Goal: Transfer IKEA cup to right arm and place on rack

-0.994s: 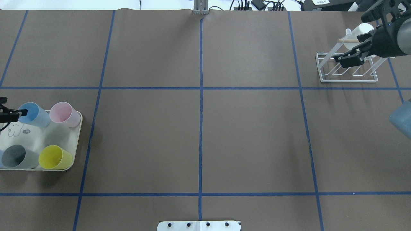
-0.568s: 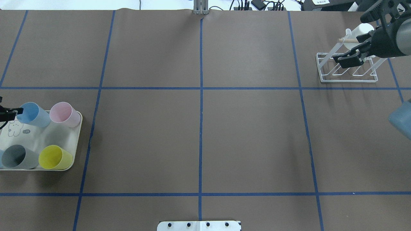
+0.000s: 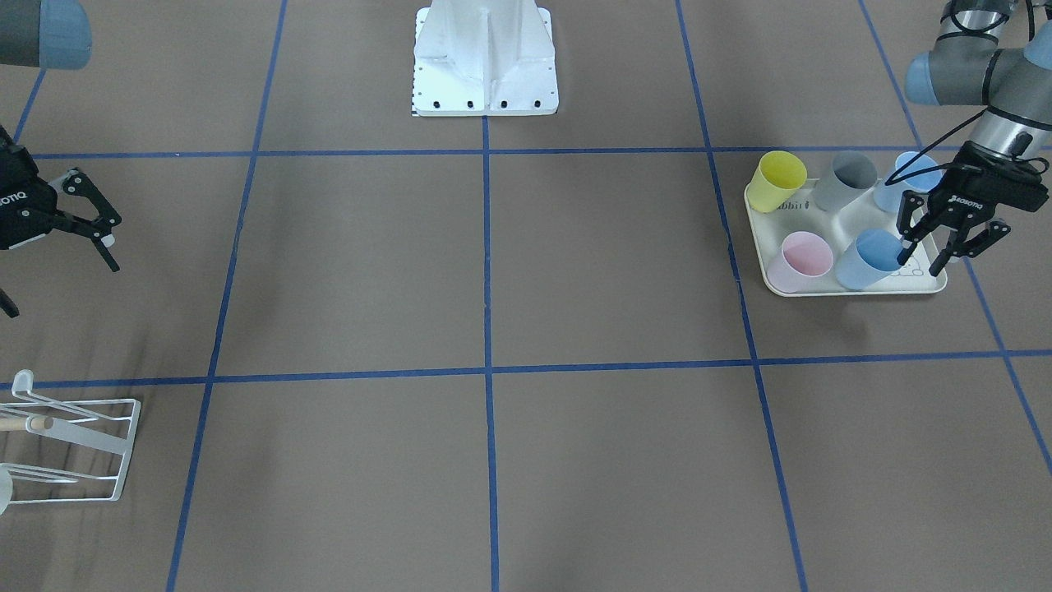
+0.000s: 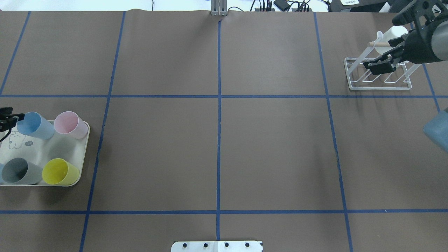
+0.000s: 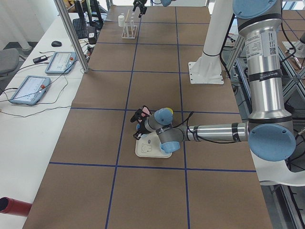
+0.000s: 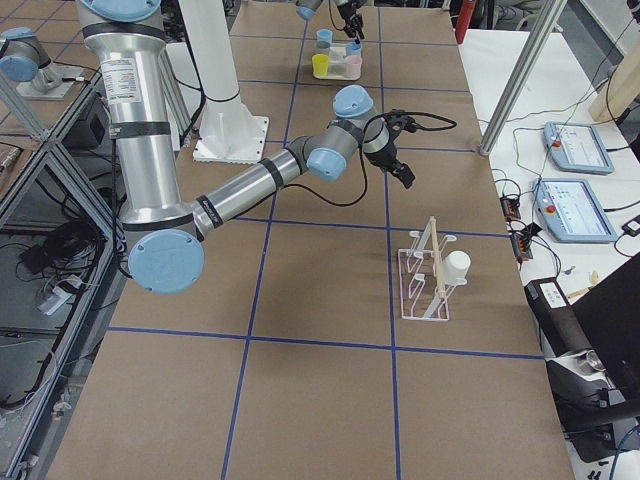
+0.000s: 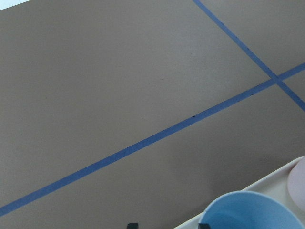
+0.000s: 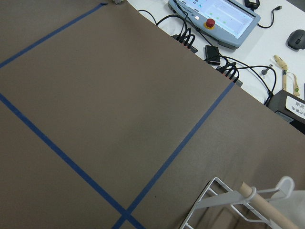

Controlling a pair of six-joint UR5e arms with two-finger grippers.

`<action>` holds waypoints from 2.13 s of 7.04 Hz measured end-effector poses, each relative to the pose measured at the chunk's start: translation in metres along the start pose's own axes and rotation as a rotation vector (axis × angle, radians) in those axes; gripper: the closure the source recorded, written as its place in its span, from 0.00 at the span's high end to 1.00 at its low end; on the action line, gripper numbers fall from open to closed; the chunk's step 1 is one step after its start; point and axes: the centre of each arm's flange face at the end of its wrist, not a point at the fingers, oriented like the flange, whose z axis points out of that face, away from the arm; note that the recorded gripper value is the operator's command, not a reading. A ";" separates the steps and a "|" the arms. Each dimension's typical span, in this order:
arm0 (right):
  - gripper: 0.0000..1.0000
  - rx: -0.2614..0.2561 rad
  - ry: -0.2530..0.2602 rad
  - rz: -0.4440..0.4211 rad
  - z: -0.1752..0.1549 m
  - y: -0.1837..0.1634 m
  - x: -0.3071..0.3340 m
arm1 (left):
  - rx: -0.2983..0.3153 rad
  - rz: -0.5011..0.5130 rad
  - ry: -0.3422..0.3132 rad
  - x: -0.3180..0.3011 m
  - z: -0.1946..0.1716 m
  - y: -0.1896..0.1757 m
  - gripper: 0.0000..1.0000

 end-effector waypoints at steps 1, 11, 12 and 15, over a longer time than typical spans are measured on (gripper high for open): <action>1.00 -0.001 0.000 0.000 0.001 0.000 0.000 | 0.006 0.003 0.006 0.001 0.000 -0.001 0.52; 1.00 -0.012 0.005 0.002 0.006 0.003 0.002 | -0.008 0.022 0.031 0.013 0.008 0.003 0.00; 1.00 -0.012 0.005 -0.001 0.006 0.003 0.002 | -0.008 0.023 0.033 0.013 0.008 0.003 0.00; 1.00 -0.011 0.002 -0.010 0.006 0.002 0.001 | -0.014 0.033 0.056 0.016 0.006 0.003 0.00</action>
